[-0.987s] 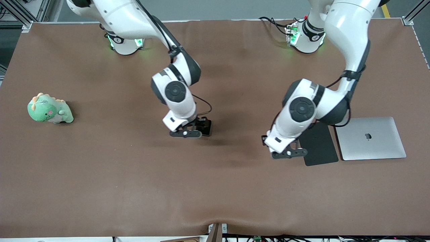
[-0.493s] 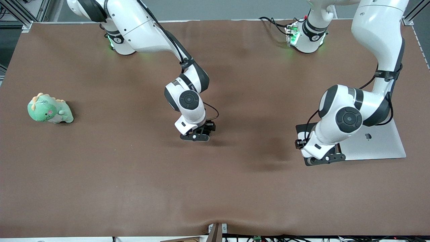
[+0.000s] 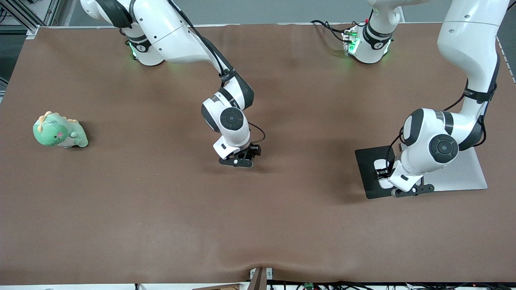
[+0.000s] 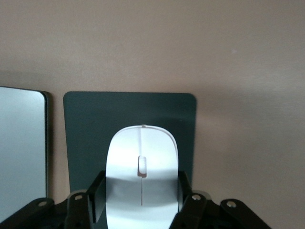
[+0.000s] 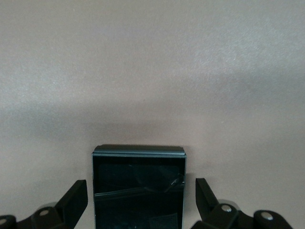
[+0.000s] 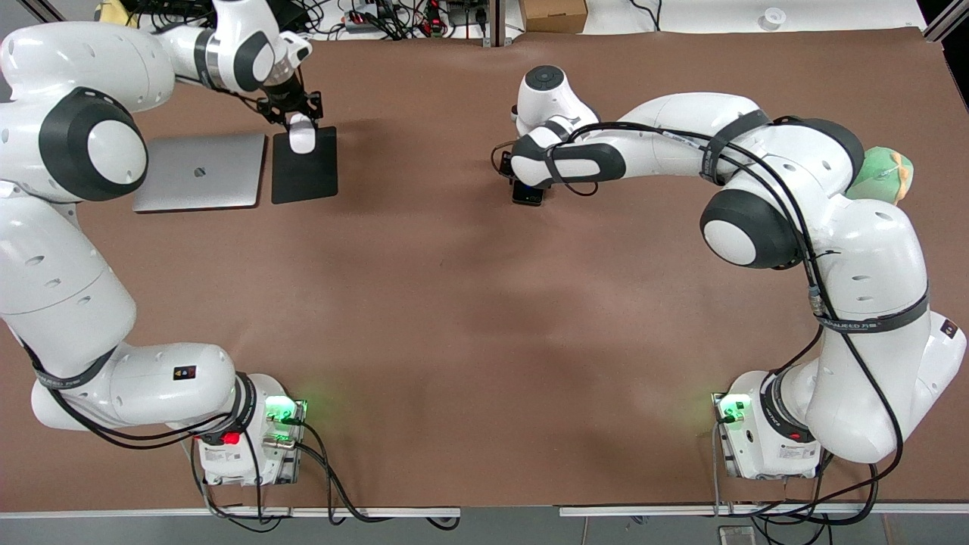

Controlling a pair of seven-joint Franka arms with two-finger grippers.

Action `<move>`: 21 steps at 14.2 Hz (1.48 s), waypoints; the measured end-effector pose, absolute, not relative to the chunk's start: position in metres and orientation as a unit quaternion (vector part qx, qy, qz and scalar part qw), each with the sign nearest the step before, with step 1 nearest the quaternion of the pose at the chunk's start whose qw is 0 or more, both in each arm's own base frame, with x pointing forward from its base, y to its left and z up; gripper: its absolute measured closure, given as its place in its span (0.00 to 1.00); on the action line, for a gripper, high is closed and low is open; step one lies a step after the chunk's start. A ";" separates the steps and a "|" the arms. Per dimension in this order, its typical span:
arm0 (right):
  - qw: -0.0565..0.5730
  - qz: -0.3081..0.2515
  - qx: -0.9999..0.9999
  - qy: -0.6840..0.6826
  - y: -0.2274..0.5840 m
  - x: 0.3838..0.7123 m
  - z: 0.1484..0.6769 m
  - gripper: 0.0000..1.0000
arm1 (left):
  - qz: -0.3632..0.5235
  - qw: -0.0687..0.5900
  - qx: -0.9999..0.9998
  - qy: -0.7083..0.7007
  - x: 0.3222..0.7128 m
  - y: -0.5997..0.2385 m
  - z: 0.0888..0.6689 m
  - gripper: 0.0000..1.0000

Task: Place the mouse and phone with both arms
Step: 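Lower the mouse onto the pad while the right gripper carries the phone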

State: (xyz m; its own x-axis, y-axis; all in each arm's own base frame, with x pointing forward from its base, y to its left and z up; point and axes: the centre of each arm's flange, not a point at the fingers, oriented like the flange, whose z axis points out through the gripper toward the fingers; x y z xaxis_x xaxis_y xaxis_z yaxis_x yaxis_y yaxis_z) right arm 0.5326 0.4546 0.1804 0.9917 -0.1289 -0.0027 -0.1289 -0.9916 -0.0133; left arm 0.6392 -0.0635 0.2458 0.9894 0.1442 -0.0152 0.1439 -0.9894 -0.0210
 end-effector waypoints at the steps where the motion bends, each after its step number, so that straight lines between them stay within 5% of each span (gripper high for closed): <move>1: 0.006 0.002 -0.998 0.065 0.455 0.532 0.179 0.00 | 0.008 0.007 -0.997 -0.074 0.636 -0.059 0.236 0.38; 7: 0.015 -0.009 -0.997 0.069 0.456 0.536 0.177 0.00 | 0.013 0.000 -0.997 -0.078 0.632 -0.054 0.205 0.38; 9: 0.016 -0.011 -0.997 0.073 0.454 0.538 0.178 0.20 | 0.014 0.000 -0.997 -0.080 0.632 -0.051 0.203 0.38; 16: 0.012 -0.012 -0.996 0.093 0.433 0.556 0.183 0.21 | 0.025 -0.001 -0.997 -0.077 0.629 -0.051 0.189 0.38; 21: 0.007 -0.002 -0.994 0.113 0.368 0.596 0.274 0.21 | 0.025 -0.002 -0.997 -0.075 0.629 -0.051 0.186 0.38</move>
State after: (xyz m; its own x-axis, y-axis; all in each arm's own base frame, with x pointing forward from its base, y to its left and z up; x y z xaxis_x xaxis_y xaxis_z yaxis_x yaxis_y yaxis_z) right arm 0.5964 0.3681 0.2739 0.9743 -0.2254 0.0029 -0.2253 -0.9742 -0.0141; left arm 0.6289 -0.0512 0.1863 0.9875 0.1497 -0.0495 0.1499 -0.9887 0.0002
